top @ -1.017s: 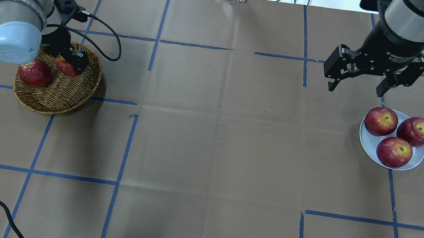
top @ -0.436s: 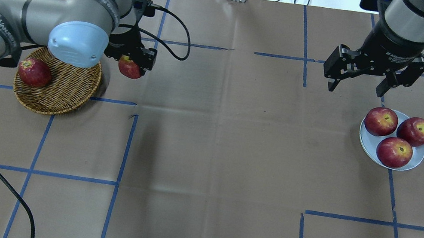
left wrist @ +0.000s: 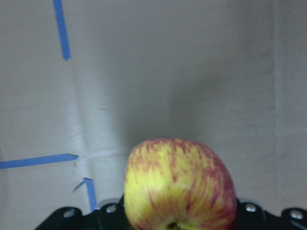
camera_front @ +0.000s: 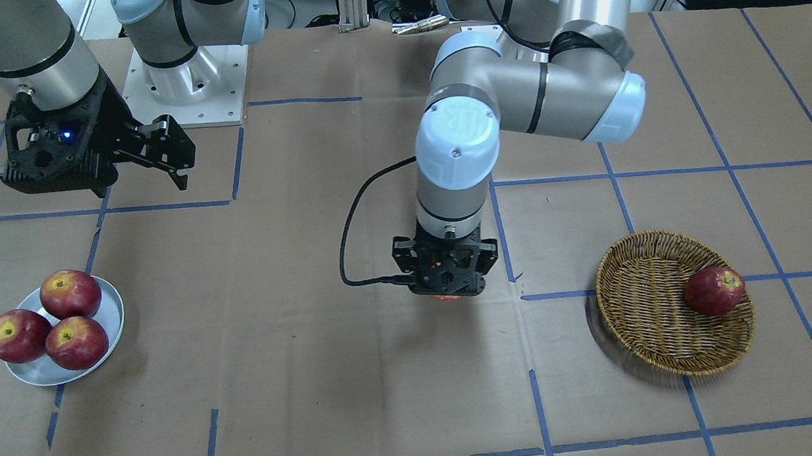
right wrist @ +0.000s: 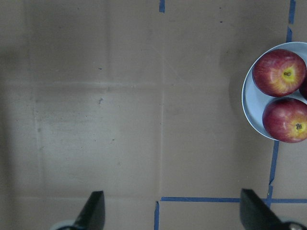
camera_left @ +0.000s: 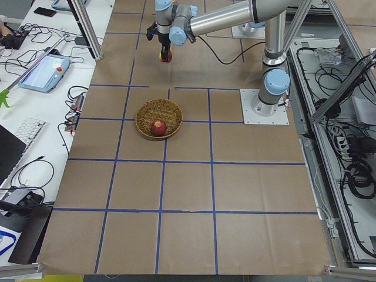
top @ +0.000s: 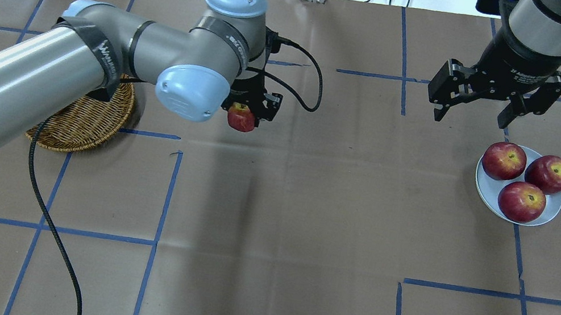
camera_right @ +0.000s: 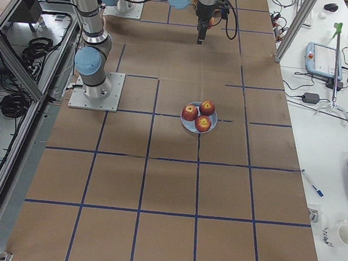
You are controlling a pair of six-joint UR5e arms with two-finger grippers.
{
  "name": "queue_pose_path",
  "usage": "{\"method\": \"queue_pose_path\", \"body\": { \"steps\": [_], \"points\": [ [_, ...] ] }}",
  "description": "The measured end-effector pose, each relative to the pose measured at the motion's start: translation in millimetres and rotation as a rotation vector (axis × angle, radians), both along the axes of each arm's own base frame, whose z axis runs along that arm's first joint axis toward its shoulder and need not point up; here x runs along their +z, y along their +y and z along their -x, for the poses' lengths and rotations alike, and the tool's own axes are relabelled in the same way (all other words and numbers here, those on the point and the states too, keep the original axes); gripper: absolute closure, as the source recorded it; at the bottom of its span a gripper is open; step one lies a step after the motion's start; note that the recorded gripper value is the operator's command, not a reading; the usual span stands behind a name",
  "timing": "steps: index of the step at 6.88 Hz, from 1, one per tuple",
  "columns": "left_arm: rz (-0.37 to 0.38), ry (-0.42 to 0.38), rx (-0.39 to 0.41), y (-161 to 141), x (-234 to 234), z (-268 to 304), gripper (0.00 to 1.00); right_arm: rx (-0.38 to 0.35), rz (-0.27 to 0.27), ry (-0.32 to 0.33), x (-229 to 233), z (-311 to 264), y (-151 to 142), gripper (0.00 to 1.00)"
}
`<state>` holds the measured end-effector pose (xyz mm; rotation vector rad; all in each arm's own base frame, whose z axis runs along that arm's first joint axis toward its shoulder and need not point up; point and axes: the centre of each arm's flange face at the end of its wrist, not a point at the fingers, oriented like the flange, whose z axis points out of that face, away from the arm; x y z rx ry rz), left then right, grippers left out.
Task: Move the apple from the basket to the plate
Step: 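Lift the apple with the left gripper and carry it toward the table center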
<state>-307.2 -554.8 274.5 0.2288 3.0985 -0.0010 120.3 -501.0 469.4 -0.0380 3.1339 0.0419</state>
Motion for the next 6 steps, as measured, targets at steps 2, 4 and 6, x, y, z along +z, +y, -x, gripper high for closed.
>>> {"method": "queue_pose_path", "body": {
  "steps": [2,4,6],
  "points": [
    [-0.009,-0.005,-0.021,-2.3,-21.4,39.1,0.5,0.0,0.0,0.0,-0.2,0.0,-0.1,0.0],
    [-0.004,-0.002,-0.031,-7.3,-44.2,50.9,0.49,0.0,0.0,0.0,-0.2,0.0,-0.1,0.0],
    [0.001,0.0,-0.039,-8.0,-65.4,59.0,0.44,0.0,0.0,0.0,0.0,0.0,0.0,0.0]
  ]
}}
